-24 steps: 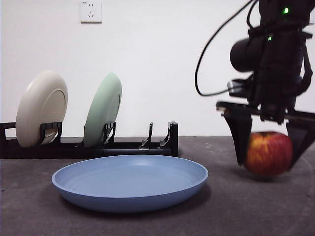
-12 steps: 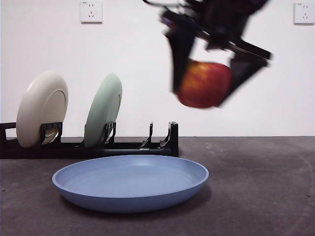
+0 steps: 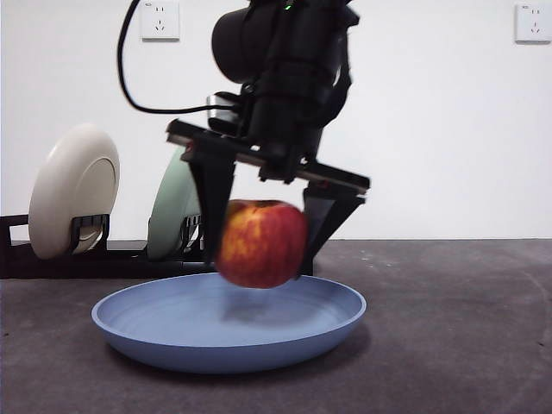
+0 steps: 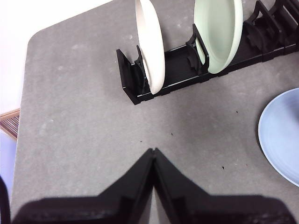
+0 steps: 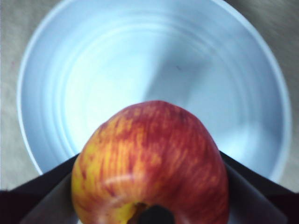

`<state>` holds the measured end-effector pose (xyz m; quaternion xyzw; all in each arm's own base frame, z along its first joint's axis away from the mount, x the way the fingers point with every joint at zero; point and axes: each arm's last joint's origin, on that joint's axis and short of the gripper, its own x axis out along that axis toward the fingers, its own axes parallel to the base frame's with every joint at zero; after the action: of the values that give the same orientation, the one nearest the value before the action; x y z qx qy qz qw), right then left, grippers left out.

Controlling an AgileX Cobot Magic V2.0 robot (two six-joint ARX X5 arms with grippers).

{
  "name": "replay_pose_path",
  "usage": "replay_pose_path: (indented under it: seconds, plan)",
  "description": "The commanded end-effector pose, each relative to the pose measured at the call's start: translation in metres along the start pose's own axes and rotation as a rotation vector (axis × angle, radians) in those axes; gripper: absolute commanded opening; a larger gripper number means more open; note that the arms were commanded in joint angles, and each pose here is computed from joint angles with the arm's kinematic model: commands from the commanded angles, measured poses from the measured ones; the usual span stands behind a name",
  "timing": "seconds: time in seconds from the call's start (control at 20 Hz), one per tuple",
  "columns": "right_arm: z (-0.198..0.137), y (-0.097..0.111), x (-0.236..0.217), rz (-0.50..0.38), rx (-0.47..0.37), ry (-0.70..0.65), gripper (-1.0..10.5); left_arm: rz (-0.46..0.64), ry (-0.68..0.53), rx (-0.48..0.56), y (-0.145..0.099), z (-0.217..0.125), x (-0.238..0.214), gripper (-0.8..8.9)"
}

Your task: Take the blue plate from the plate rack,put the plate on the table,take the apple from the table,put the apple in the plate

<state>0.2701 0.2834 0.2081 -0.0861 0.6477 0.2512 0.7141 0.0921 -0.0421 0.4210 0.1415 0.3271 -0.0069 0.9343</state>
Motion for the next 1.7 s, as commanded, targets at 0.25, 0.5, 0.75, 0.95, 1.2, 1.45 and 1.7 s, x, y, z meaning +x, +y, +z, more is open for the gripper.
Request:
replay_pose_path:
  seconds: [0.25,0.5,0.75,0.95,1.2,1.45,1.7]
  plan:
    - [0.003,0.005,0.023,-0.011,-0.029,0.034,0.4,0.004,-0.005,-0.018,0.001,-0.001,-0.001,-0.05]
    - [0.005,0.006,0.026,-0.005,-0.029,0.020,0.7,0.006,-0.005,-0.013,0.001,-0.001,-0.001,-0.05]
    - [0.006,0.005,0.027,-0.038,-0.029,0.012,0.7,0.010,-0.005,-0.007,0.001,-0.001,-0.001,-0.05]
    - [0.006,0.005,0.027,-0.035,-0.031,0.004,1.6,0.013,-0.006,-0.007,0.001,-0.001,-0.001,-0.05]
    - [0.007,0.005,0.027,-0.033,-0.033,-0.002,7.2,0.013,-0.006,0.011,0.001,-0.001,-0.001,-0.05]
    - [0.005,0.007,0.020,-0.012,-0.032,0.008,7.2,0.012,-0.006,0.016,0.001,-0.001,-0.001,-0.05]
    - [0.000,0.015,-0.059,-0.036,-0.057,-0.132,7.1,0.012,-0.006,0.032,0.001,-0.001,-0.001,-0.06]
